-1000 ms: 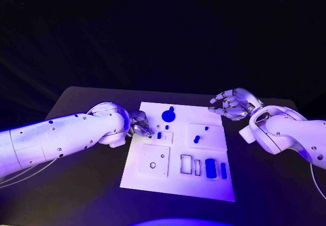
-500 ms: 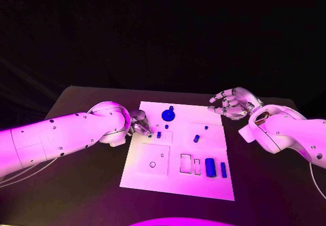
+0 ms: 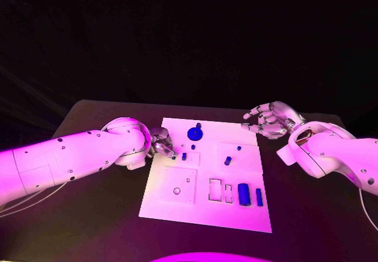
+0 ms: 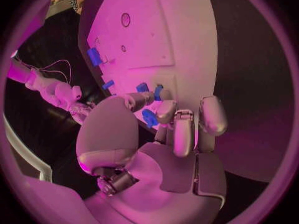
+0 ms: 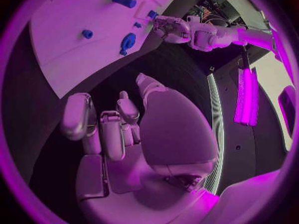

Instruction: Assemble the parts on the task board

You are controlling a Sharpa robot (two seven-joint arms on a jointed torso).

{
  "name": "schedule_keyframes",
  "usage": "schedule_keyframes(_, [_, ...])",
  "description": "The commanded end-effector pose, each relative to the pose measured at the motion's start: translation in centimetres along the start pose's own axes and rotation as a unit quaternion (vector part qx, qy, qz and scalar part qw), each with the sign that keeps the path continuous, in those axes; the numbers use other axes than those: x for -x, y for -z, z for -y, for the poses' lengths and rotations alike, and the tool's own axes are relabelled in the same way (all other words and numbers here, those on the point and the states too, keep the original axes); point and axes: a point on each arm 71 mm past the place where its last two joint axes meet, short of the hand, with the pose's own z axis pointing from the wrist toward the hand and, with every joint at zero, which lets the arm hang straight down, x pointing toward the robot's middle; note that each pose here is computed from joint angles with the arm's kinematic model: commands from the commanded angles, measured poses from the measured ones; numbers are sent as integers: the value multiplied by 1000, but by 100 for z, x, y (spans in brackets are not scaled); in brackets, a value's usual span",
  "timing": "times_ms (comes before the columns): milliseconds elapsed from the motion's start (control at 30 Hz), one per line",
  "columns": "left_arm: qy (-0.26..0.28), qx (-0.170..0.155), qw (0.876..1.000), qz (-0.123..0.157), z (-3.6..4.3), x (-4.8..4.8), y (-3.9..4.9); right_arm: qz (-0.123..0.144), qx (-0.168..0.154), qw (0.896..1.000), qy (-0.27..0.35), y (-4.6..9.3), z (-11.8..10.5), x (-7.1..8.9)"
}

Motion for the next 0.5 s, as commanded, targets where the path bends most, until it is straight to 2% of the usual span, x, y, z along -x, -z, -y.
schedule_keyframes(33, [-6, 13, 1000, -20, -43, -63, -17, -5, 5, 1000, 1, 3, -10, -12])
schedule_keyframes(500, [-7, 17, 1000, -14, -69, -46, -22, -2, 4, 1000, 2, 15, 2, 7])
